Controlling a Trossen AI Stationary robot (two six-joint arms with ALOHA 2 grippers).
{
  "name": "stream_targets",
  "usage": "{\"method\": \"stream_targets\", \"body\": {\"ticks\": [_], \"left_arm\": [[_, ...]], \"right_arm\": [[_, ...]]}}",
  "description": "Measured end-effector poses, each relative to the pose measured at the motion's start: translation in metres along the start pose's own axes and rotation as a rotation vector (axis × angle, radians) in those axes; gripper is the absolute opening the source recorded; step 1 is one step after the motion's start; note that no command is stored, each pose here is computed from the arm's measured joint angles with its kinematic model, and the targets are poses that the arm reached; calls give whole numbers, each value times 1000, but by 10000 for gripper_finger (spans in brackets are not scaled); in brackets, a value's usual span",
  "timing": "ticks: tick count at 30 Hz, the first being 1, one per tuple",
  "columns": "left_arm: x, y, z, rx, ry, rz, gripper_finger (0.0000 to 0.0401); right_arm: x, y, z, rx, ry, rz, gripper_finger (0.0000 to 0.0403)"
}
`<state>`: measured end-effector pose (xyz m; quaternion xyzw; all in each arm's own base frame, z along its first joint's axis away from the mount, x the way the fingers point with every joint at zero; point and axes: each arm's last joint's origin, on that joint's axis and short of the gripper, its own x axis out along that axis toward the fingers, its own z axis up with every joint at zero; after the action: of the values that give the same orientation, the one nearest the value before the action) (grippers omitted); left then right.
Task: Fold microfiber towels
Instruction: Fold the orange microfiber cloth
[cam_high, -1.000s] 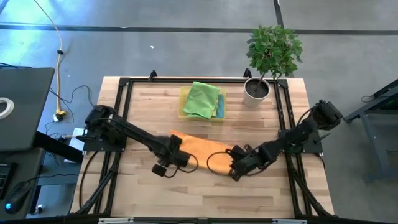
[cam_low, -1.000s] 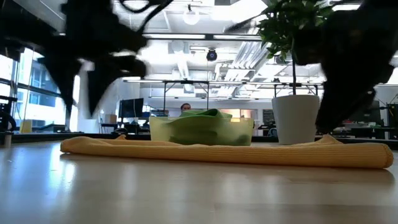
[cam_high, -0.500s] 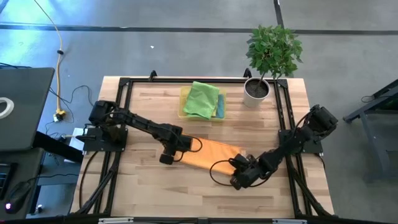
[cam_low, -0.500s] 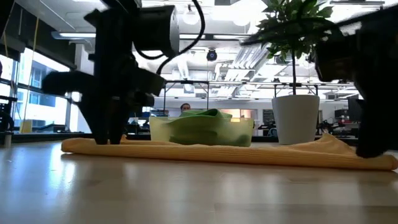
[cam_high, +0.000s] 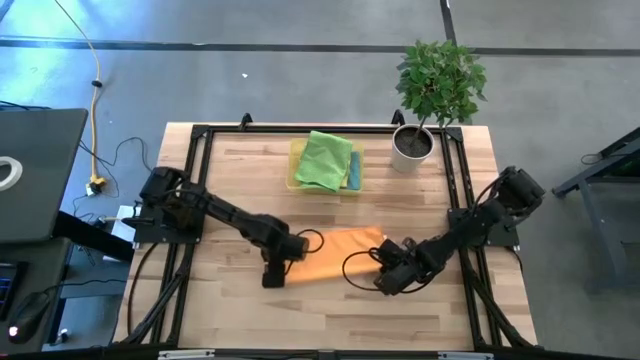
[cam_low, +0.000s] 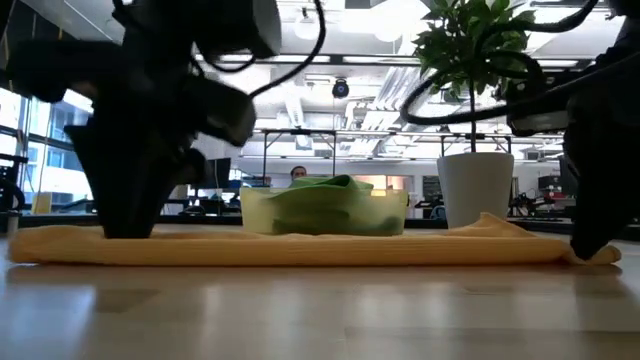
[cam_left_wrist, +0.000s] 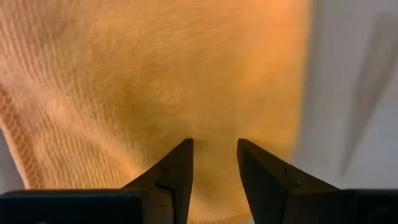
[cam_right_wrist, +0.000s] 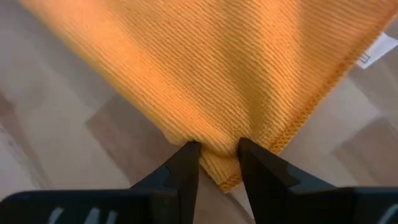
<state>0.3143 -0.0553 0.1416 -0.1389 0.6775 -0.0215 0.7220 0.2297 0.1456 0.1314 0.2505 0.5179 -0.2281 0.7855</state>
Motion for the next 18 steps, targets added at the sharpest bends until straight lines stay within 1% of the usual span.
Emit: {"method": "stream_targets", "body": {"ticks": [3, 5, 7, 10, 12, 15, 18], "left_arm": [[-8, -9, 6, 19, -28, -9, 115], [-17, -13, 10, 26, -46, -14, 115], [-27, -17, 15, 51, -70, -19, 115], [-38, -17, 13, 97, -52, 30, 115], [-41, -17, 14, 117, -67, 66, 115], [-39, -9, 5, 109, 24, 138, 115], [-41, -6, 3, 106, 54, 163, 115]], "right_arm": [[-11, -3, 3, 6, 3, 15, 107], [-23, -5, 6, 37, -8, 45, 107], [-35, -9, 8, 66, -16, 50, 107], [-52, -17, 11, 160, -67, 55, 108], [-57, -23, 12, 226, -91, 25, 112], [-55, -25, 15, 326, -111, 3, 136], [-45, -25, 18, 436, -108, -33, 178]]}}
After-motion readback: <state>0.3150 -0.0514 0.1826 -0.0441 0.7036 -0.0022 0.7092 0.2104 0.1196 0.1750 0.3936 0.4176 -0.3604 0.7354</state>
